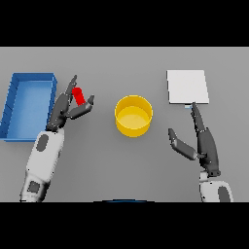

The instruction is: Pick up the red beaker and tilt it to pour out 1 green nut into yellow bowl. Pick up the yellow bowl and place it on the metallic measuring scale.

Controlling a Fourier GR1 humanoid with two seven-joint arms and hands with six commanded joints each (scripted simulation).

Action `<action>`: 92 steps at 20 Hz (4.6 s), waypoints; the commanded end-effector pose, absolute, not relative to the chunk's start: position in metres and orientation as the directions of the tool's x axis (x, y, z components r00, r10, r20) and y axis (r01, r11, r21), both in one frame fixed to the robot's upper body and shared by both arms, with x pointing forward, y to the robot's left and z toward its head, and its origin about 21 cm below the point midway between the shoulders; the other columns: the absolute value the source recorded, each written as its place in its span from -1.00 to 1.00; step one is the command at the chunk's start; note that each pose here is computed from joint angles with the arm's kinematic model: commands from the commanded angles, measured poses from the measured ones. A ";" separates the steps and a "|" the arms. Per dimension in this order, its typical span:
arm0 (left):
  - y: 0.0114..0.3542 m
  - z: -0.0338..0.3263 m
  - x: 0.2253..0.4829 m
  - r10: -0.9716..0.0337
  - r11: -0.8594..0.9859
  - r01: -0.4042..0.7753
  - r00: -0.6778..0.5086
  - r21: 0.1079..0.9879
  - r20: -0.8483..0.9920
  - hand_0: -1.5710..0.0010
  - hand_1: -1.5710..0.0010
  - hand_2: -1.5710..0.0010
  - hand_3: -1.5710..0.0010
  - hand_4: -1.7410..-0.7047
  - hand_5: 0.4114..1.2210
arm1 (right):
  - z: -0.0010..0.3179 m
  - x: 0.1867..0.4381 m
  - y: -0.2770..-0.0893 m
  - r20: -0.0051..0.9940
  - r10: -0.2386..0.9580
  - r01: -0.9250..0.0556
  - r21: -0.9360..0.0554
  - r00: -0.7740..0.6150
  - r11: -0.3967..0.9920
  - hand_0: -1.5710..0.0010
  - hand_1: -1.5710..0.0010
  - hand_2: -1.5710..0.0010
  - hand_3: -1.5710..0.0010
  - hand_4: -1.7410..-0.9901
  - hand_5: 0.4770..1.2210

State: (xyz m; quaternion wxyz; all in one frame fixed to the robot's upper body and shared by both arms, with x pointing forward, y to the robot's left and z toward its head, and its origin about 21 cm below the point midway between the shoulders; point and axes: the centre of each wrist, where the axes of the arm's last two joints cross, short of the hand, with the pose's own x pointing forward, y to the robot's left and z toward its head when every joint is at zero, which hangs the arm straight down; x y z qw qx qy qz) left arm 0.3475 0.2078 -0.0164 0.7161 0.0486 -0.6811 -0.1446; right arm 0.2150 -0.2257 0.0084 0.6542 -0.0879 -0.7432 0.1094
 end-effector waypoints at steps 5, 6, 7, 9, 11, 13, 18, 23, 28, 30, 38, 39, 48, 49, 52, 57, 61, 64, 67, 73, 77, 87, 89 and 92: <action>0.204 -0.018 0.358 -0.242 0.959 0.155 0.007 0.238 0.970 1.00 1.00 1.00 1.00 -0.19 -0.31 | 0.009 0.216 -0.228 0.951 0.279 -0.001 -0.282 -0.132 0.960 1.00 1.00 1.00 1.00 0.27 -0.56; 0.201 -0.020 0.360 -0.239 0.960 0.152 0.018 0.234 0.971 1.00 1.00 1.00 1.00 -0.21 -0.30 | 0.010 0.219 -0.231 0.952 0.281 0.006 -0.282 -0.121 0.959 1.00 1.00 1.00 1.00 0.27 -0.56; 0.200 -0.024 0.361 -0.234 0.962 0.147 0.013 0.230 0.972 1.00 1.00 1.00 1.00 -0.22 -0.29 | 0.011 0.217 -0.228 0.951 0.277 -0.001 -0.279 -0.136 0.960 1.00 1.00 1.00 1.00 0.27 -0.56; 0.197 -0.024 0.366 -0.197 0.972 0.135 0.014 0.193 0.980 1.00 0.97 0.91 0.96 -0.30 -0.23 | 0.010 0.216 -0.227 0.950 0.284 -0.003 -0.287 -0.130 0.958 1.00 1.00 1.00 1.00 0.28 -0.56; 0.197 -0.025 0.369 -0.167 0.981 0.100 0.020 0.164 0.986 0.64 0.58 0.54 0.63 -0.44 -0.08 | 0.008 0.214 -0.227 0.950 0.286 0.003 -0.288 -0.124 0.958 1.00 1.00 1.00 1.00 0.29 -0.55; 0.194 -0.025 0.371 -0.186 0.980 0.084 0.039 0.182 0.982 0.16 0.11 0.07 0.08 -0.53 0.31 | 0.005 0.212 -0.230 0.950 0.289 0.008 -0.290 -0.120 0.957 1.00 1.00 1.00 1.00 0.29 -0.55; 0.186 -0.024 0.373 -0.237 0.963 0.133 0.016 0.233 0.971 -0.62 -0.64 -0.65 -0.51 -0.62 0.77 | 0.005 0.212 -0.230 0.952 0.279 0.003 -0.281 -0.126 0.960 1.00 1.00 1.00 1.00 0.30 -0.55; 0.179 -0.022 0.371 -0.189 0.978 0.091 -0.003 0.188 0.982 -0.88 -0.88 -0.89 -0.84 -0.77 0.80 | 0.009 0.209 -0.228 0.956 0.264 0.009 -0.265 -0.128 0.964 1.00 1.00 1.00 1.00 0.28 -0.55; 0.180 0.001 0.376 -0.166 0.984 0.049 -0.078 0.170 0.983 -0.96 -0.96 -0.96 -0.95 -0.92 0.74 | 0.007 0.215 -0.227 0.946 0.297 0.016 -0.298 -0.133 0.955 1.00 1.00 1.00 1.00 0.28 -0.54; 0.185 0.016 0.377 -0.213 0.973 0.063 -0.124 0.222 0.969 -0.97 -0.98 -0.98 -0.97 -0.95 0.73 | 0.006 0.212 -0.226 0.943 0.301 0.009 -0.303 -0.140 0.953 1.00 1.00 1.00 1.00 0.27 -0.52; 0.161 0.052 0.375 -0.538 0.803 0.198 -0.167 0.563 0.826 -0.99 -0.99 -0.99 -0.99 -0.98 0.73 | 0.006 0.212 -0.228 0.938 0.321 0.004 -0.324 -0.132 0.946 1.00 1.00 1.00 1.00 0.29 -0.46; 0.159 0.054 0.374 -0.556 0.788 0.203 -0.170 0.582 0.813 -0.99 -0.99 -0.99 -0.99 -0.98 0.73 | 0.006 0.210 -0.229 0.938 0.318 0.003 -0.321 -0.135 0.947 1.00 1.00 1.00 1.00 0.29 -0.46; 0.128 0.074 0.375 -0.894 0.309 0.163 -0.285 0.937 0.344 -1.00 -1.00 -1.00 -1.00 -1.00 0.81 | 0.011 0.211 -0.228 0.945 0.301 -0.001 -0.304 -0.128 0.953 1.00 1.00 1.00 1.00 0.28 -0.42; 0.125 0.077 0.375 -0.906 0.247 0.161 -0.311 0.956 0.286 -1.00 -1.00 -1.00 -1.00 -1.00 0.85 | 0.011 0.210 -0.228 0.946 0.300 -0.001 -0.302 -0.127 0.953 1.00 1.00 1.00 1.00 0.26 -0.41; 0.114 0.087 0.381 -0.923 0.098 0.128 -0.360 0.987 0.138 -1.00 -1.00 -1.00 -1.00 -1.00 0.92 | 0.015 0.208 -0.225 0.944 0.304 -0.009 -0.308 -0.129 0.951 1.00 1.00 1.00 1.00 0.24 -0.39; 0.100 0.101 0.383 -0.878 -0.188 0.097 -0.462 0.977 -0.123 -1.00 -1.00 -1.00 -0.77 -0.90 0.97 | 0.007 0.206 -0.219 0.958 0.262 -0.004 -0.264 -0.121 0.964 1.00 1.00 1.00 1.00 0.21 -0.43; 0.080 0.112 0.387 -0.772 -0.380 0.045 -0.566 0.924 -0.291 -1.00 -1.00 -1.00 -0.76 -0.95 0.99 | 0.006 0.209 -0.225 0.966 0.234 0.012 -0.234 -0.111 0.972 1.00 1.00 1.00 1.00 0.19 -0.50; 0.070 0.102 0.386 -0.681 -0.507 0.008 -0.617 0.862 -0.395 -1.00 -1.00 -1.00 -0.88 -0.97 0.99 | 0.006 0.207 -0.221 0.968 0.215 0.006 -0.216 -0.127 0.976 1.00 1.00 1.00 1.00 0.20 -0.54; 0.064 0.100 0.386 -0.586 -0.624 -0.045 -0.633 0.780 -0.505 -1.00 -1.00 -1.00 -0.94 -0.99 1.00 | 0.005 0.210 -0.221 0.969 0.224 0.019 -0.223 -0.107 0.975 1.00 1.00 1.00 1.00 0.20 -0.58; 0.047 0.108 0.389 -0.427 -0.743 -0.159 -0.636 0.650 -0.643 -1.00 -1.00 -1.00 -0.98 -1.00 1.00 | 0.002 0.211 -0.220 0.963 0.251 0.026 -0.250 -0.099 0.968 1.00 1.00 1.00 1.00 0.24 -0.67; 0.039 0.113 0.394 -0.328 -0.813 -0.206 -0.610 0.545 -0.721 -1.00 -1.00 -1.00 -0.99 -0.99 1.00 | 0.003 0.209 -0.219 0.954 0.283 0.036 -0.280 -0.104 0.959 1.00 1.00 1.00 1.00 0.31 -0.71; 0.023 0.126 0.395 -0.090 -0.868 -0.351 -0.586 0.352 -0.806 -1.00 -1.00 -1.00 -1.00 -0.98 1.00 | 0.003 0.209 -0.219 0.948 0.296 0.045 -0.293 -0.116 0.955 1.00 1.00 1.00 1.00 0.42 -0.69; 0.022 0.147 0.403 -0.109 -0.863 -0.351 -0.571 0.363 -0.813 -1.00 -1.00 -1.00 -1.00 -0.98 1.00 | 0.004 0.209 -0.217 0.949 0.292 0.047 -0.288 -0.117 0.956 1.00 1.00 1.00 1.00 0.42 -0.69; 0.033 0.193 0.422 -0.188 -0.847 -0.356 -0.495 0.395 -0.848 -1.00 -1.00 -0.78 -0.92 -0.87 1.00 | 0.003 0.211 -0.219 0.943 0.308 0.053 -0.304 -0.128 0.951 1.00 1.00 1.00 1.00 0.44 -0.69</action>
